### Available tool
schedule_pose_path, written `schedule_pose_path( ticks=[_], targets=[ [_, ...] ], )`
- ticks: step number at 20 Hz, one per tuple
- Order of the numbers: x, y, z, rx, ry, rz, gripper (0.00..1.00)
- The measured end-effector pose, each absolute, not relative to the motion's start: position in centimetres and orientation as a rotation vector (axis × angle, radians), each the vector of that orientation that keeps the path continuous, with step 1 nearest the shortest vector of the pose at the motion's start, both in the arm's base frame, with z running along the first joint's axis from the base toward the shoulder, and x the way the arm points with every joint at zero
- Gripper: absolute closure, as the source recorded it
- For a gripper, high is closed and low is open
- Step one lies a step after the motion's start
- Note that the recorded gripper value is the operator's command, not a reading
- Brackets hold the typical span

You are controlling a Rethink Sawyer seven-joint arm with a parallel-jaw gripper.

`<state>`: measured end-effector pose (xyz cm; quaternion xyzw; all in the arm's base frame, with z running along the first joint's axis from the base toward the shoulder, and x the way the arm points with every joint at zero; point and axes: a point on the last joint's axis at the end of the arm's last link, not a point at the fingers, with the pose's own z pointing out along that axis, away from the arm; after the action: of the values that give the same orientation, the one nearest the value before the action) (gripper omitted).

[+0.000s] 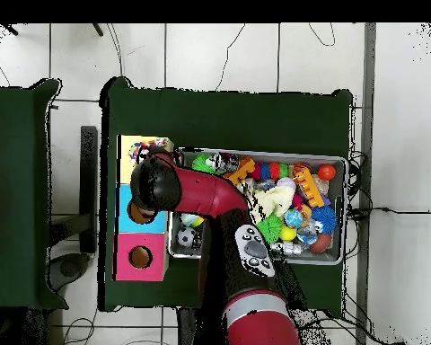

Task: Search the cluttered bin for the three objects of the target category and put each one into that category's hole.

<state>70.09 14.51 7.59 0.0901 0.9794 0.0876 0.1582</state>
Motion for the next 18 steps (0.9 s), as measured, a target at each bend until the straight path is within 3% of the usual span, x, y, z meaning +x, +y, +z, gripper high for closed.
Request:
schedule_pose_path(
  ticks=[18],
  targets=[
    [70.65,13.72,7.77,0.304,2.890,0.387,1.00]
  ],
)
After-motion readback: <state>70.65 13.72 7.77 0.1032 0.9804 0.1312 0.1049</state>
